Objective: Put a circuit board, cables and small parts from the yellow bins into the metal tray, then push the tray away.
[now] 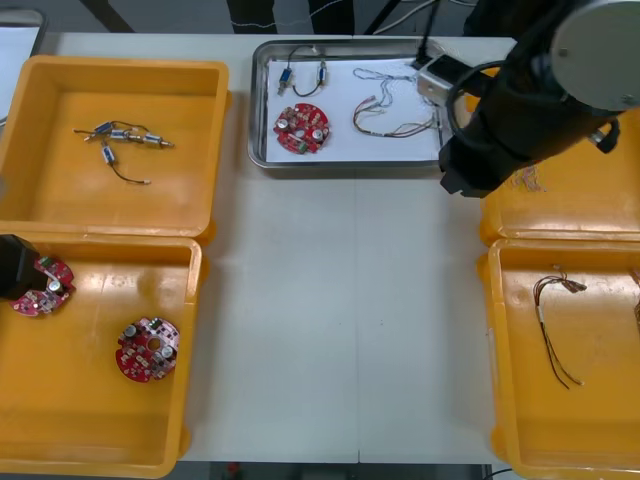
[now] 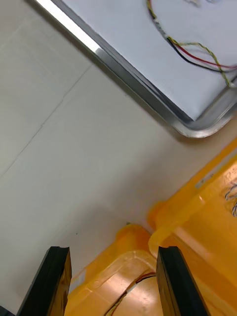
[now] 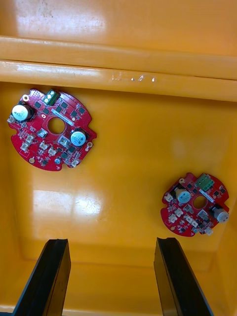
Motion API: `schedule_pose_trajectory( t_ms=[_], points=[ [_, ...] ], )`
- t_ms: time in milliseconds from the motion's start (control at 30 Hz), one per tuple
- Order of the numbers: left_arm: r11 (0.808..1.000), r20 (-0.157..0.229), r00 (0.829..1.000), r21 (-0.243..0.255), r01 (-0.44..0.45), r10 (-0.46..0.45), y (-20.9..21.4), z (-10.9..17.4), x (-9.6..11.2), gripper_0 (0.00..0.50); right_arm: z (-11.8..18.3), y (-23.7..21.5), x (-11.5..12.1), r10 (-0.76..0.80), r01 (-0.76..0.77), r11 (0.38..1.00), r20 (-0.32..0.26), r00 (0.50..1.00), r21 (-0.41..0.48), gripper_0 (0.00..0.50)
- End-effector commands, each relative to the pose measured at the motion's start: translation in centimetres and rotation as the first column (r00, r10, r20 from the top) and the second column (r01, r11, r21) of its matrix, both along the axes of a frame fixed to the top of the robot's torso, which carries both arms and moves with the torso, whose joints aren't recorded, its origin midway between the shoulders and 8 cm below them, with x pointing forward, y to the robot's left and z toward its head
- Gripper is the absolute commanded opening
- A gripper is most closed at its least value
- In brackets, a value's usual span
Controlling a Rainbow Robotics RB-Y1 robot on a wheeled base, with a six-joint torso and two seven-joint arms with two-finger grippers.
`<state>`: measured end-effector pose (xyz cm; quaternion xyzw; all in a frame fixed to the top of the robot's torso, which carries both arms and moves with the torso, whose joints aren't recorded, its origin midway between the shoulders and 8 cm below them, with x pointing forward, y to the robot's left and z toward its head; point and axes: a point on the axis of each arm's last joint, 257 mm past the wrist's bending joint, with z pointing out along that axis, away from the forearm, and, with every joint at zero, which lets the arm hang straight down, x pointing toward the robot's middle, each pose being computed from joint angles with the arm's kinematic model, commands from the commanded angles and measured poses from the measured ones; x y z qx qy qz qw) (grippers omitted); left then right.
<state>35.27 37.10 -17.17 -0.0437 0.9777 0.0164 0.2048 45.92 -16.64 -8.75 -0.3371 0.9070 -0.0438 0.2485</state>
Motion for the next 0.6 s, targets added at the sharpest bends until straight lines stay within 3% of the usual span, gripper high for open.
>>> schedule_pose_trajectory(
  t_ms=[33,267,600],
  points=[
    [0.997,0.027,0.998,0.055,0.056,-0.057,0.9,1.0,0.0,0.500,0.9,-5.0,-1.1,-0.188,0.186,0.980,0.022,0.982,0.072,0.500],
    [0.997,0.027,0.998,0.055,0.056,-0.057,0.9,1.0,0.0,0.500,0.6,-10.6,-3.2,-0.420,0.417,0.884,-0.035,0.907,0.209,0.500],
    [0.997,0.027,0.998,0.055,0.056,-0.057,0.9,1.0,0.0,0.500,0.6,-17.5,-4.7,-0.575,0.560,0.788,-0.019,0.818,0.257,0.500]
  ],
)
